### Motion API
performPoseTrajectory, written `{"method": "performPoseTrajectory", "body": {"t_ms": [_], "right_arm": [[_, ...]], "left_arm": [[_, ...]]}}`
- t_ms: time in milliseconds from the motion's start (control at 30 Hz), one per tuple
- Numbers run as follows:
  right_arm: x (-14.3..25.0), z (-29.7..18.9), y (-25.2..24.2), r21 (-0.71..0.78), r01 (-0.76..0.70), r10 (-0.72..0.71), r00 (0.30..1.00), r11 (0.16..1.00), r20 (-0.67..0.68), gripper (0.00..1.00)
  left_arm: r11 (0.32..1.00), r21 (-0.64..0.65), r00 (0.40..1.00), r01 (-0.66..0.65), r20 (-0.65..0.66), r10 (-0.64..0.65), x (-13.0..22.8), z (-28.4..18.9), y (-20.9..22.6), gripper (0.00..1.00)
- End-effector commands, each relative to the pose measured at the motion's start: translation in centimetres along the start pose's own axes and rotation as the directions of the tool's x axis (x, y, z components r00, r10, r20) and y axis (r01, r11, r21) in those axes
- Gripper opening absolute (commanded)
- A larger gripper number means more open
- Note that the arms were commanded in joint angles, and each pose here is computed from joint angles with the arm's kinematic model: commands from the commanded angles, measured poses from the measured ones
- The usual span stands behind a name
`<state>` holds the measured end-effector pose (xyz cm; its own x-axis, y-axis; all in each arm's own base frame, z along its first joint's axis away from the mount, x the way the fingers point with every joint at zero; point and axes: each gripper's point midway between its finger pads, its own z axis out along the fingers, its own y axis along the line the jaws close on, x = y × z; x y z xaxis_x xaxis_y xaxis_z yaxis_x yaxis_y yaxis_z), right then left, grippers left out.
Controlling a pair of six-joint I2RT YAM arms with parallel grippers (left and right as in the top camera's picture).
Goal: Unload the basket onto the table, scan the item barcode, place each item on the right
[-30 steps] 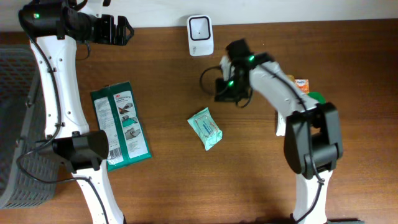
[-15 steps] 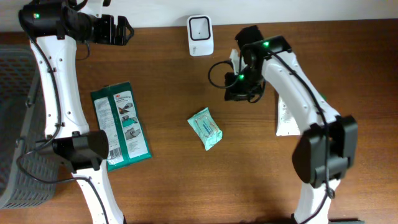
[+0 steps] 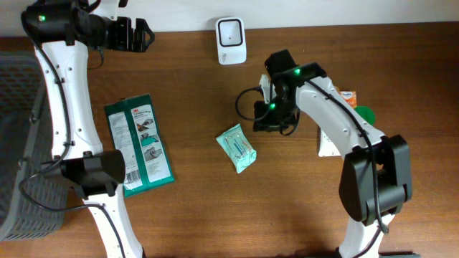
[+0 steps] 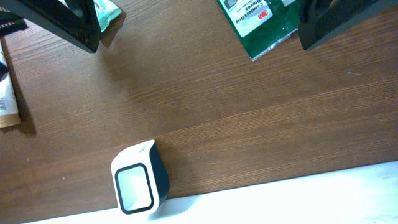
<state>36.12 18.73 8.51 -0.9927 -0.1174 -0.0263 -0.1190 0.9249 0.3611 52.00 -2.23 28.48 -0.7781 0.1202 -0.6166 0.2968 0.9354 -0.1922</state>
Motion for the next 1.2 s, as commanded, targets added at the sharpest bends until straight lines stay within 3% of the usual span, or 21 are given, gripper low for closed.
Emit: {"method": "performPoseTrajectory", "body": {"t_ms": [0, 67, 267, 1167], "right_arm": [[1.0, 1.3, 0.1, -0.032, -0.02, 0.019, 0.999, 0.999, -0.03, 0.39], [1.4, 1.9, -0.1, -0.034, -0.024, 0.023, 0.999, 0.999, -0.04, 0.5], [1.6, 3.1, -0.3, -0.058, -0.021, 0.019, 0.999, 0.998, -0.036, 0.59], [2.1, 5.5, -0.2, -0.078, -0.03, 0.023, 0.996, 0.996, -0.092, 0.6]], "left_arm": [[1.0, 0.003, 1.0, -0.017, 0.019, 0.017, -0.3, -0.7, -0.1, 0.99], [1.0, 0.003, 1.0, -0.017, 0.019, 0.017, -0.3, -0.7, -0.1, 0.99], [1.0, 0.003, 1.0, -0.017, 0.019, 0.017, -0.3, -0.7, -0.1, 0.99], [1.0, 0.003, 1.0, -0.017, 0.019, 0.017, -0.3, -0.7, -0.1, 0.99]]}}
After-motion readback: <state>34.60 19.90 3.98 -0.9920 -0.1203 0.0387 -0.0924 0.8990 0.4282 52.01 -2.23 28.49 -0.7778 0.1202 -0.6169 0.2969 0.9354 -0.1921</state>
